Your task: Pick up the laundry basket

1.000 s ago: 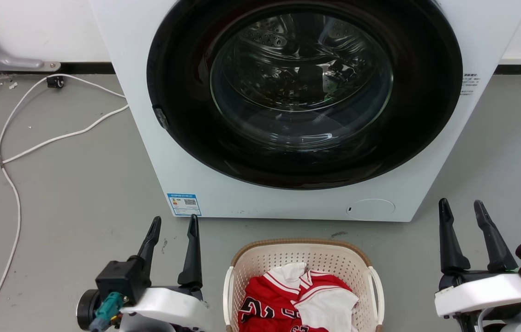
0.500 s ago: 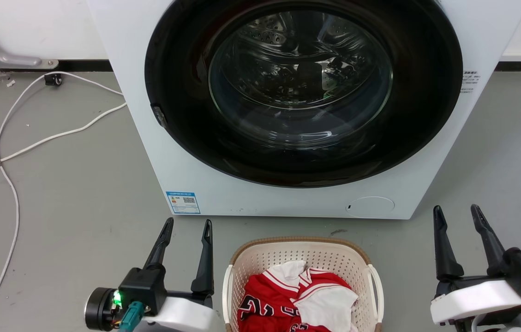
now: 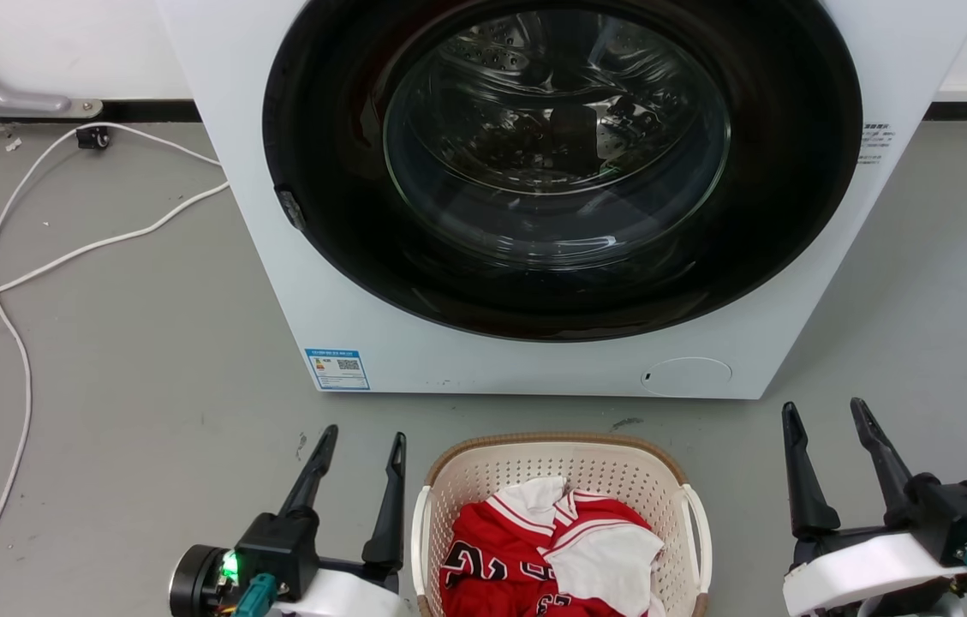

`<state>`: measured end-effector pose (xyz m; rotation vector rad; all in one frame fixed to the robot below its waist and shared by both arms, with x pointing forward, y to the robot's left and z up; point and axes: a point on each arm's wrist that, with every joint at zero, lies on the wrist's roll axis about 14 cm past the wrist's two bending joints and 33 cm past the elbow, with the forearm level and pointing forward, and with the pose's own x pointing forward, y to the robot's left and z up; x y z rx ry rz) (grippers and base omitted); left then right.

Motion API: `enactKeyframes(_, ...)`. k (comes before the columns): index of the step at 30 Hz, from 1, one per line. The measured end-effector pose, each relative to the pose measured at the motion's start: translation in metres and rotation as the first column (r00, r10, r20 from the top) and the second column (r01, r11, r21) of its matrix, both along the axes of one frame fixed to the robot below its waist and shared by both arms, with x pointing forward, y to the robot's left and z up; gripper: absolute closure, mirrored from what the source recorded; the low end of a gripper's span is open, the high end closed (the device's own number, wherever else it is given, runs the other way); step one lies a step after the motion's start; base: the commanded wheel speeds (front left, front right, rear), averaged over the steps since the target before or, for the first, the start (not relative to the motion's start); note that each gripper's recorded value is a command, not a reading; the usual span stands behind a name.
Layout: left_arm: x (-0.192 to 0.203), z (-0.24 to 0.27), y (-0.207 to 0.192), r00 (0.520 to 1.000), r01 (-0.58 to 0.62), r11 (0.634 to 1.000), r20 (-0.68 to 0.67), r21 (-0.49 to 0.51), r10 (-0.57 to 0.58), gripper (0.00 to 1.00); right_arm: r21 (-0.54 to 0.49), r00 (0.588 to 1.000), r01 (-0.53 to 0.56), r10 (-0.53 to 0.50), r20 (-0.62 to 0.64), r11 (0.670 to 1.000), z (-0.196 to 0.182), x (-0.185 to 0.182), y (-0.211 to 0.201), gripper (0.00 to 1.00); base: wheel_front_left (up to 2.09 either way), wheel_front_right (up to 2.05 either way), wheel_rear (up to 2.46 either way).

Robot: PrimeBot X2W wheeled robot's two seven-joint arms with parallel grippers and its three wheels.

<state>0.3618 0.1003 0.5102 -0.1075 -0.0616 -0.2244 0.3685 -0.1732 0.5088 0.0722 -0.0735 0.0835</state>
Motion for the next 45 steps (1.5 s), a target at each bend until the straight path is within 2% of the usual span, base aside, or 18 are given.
enactKeyframes(6, 0.001, -0.002, 0.004, 1.000, -0.012, 1.000, 0.001, -0.005, 0.012, 0.00, 0.020, 1.000, 0.002, -0.002, -0.021, 1.000, -0.009, -0.001, 0.000, 0.00, 0.00, 0.00, 0.00)
enactKeyframes(18, -0.004, -0.001, -0.003, 0.999, 0.026, 0.997, 0.036, 0.073, -0.029, 0.00, -0.058, 1.000, -0.014, 0.014, -0.002, 0.998, -0.007, 0.000, 0.003, 0.00, 0.00, 0.00, 0.00)
enactKeyframes(34, -0.003, -0.008, 0.001, 1.000, 0.022, 0.997, 0.017, 0.070, -0.023, 0.00, -0.056, 1.000, -0.020, 0.020, -0.011, 0.998, -0.010, 0.002, 0.005, 0.00, 0.00, 0.00, 0.00)
enactKeyframes(45, 0.026, -0.037, 0.007, 0.998, 0.019, 0.997, -0.064, 0.078, -0.014, 0.00, -0.055, 0.996, 0.000, -0.004, -0.084, 0.999, -0.036, 0.025, -0.003, 0.00, 0.00, 0.00, 0.00)
